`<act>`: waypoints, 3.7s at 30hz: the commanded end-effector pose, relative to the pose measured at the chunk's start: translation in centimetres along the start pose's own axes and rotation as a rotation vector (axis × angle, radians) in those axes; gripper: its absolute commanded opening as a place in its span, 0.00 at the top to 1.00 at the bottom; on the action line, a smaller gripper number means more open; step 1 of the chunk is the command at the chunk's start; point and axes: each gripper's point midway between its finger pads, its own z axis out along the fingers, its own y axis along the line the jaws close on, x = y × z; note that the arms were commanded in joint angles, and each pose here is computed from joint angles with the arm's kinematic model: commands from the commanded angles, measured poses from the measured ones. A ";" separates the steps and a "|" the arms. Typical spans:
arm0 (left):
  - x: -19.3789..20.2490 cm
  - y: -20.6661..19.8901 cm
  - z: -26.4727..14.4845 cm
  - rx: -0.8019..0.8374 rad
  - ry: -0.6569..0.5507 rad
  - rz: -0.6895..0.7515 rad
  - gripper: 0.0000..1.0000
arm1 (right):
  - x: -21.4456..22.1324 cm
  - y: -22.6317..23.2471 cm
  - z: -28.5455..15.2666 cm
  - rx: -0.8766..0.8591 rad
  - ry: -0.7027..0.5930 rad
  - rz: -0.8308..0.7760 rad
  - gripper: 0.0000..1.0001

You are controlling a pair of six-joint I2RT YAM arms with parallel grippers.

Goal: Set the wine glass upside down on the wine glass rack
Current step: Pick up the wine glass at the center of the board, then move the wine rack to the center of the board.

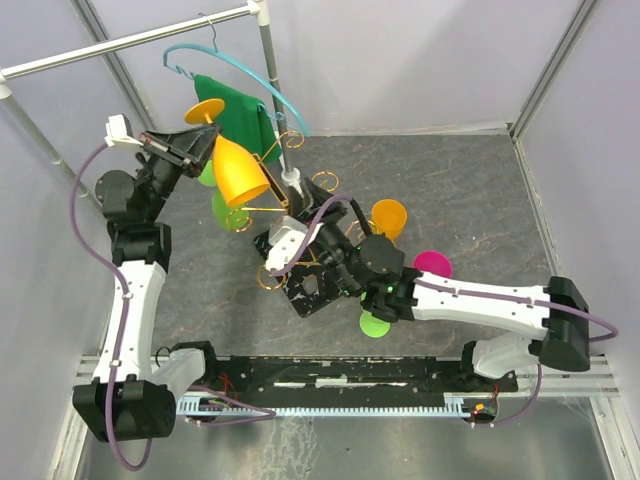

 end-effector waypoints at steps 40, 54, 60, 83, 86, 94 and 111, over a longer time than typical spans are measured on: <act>7.0 5.0 -15.8 -0.023 0.030 1.169 0.97 | 8.6 -5.6 -9.7 0.119 0.477 0.221 0.00; 8.2 5.9 -16.4 0.036 0.018 1.129 0.97 | 9.1 -5.3 -9.7 0.120 0.476 0.215 0.00; 7.8 6.6 -15.9 0.017 0.011 1.084 0.97 | 9.3 -5.2 -9.8 0.117 0.485 0.218 0.00; 4.2 2.2 -12.4 -0.037 0.024 1.176 0.97 | 11.0 -6.1 -10.3 0.136 0.523 0.229 0.00; 4.6 1.2 -11.6 -0.006 0.069 1.160 0.97 | 11.4 -6.0 -10.5 0.134 0.531 0.238 0.00; 6.8 3.4 -12.4 0.038 0.147 1.114 0.97 | 12.2 -5.5 -10.2 0.122 0.551 0.243 0.00; 3.0 0.9 -8.3 -0.010 0.147 1.189 0.97 | 13.7 -5.1 -9.9 0.111 0.596 0.233 0.00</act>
